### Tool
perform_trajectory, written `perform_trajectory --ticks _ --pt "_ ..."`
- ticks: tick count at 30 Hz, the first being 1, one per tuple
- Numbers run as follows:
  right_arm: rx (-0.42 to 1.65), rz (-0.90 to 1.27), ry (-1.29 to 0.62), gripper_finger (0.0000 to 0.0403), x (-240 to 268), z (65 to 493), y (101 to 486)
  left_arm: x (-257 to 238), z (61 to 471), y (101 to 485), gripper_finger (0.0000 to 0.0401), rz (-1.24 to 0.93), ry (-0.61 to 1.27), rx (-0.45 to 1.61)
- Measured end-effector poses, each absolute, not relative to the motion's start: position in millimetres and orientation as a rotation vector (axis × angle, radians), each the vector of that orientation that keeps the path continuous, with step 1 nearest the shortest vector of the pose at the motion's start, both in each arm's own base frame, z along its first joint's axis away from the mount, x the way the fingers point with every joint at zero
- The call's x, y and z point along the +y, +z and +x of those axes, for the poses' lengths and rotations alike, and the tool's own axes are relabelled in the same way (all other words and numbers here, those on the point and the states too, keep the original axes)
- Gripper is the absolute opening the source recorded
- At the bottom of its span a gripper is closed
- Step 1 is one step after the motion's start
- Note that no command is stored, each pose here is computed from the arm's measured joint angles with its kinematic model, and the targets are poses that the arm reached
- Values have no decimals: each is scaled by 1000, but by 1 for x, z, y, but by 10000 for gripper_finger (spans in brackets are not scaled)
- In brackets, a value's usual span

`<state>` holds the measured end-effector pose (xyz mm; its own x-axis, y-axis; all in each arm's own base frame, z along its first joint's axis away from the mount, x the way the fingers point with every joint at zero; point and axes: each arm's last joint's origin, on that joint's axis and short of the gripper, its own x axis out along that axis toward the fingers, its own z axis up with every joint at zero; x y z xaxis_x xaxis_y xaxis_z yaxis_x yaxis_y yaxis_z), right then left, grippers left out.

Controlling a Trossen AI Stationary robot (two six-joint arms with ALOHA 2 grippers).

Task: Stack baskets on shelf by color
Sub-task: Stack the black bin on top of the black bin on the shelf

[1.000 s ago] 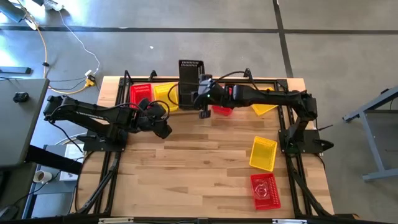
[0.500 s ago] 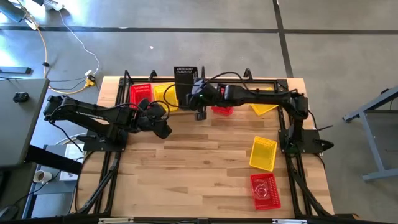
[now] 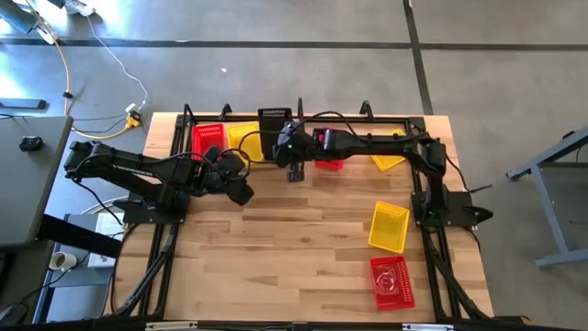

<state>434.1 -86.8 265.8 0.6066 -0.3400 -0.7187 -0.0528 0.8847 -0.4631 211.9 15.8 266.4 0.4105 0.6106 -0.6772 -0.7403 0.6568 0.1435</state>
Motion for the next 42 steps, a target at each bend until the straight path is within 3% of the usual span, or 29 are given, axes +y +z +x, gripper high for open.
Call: perform_trajectory --ticks 21,42 --pt "998 -416 -147 0 -101 437 240 16 212 266 158 -189 853 770" --pt "993 -419 -152 0 -102 437 240 16 212 266 158 -188 853 770"
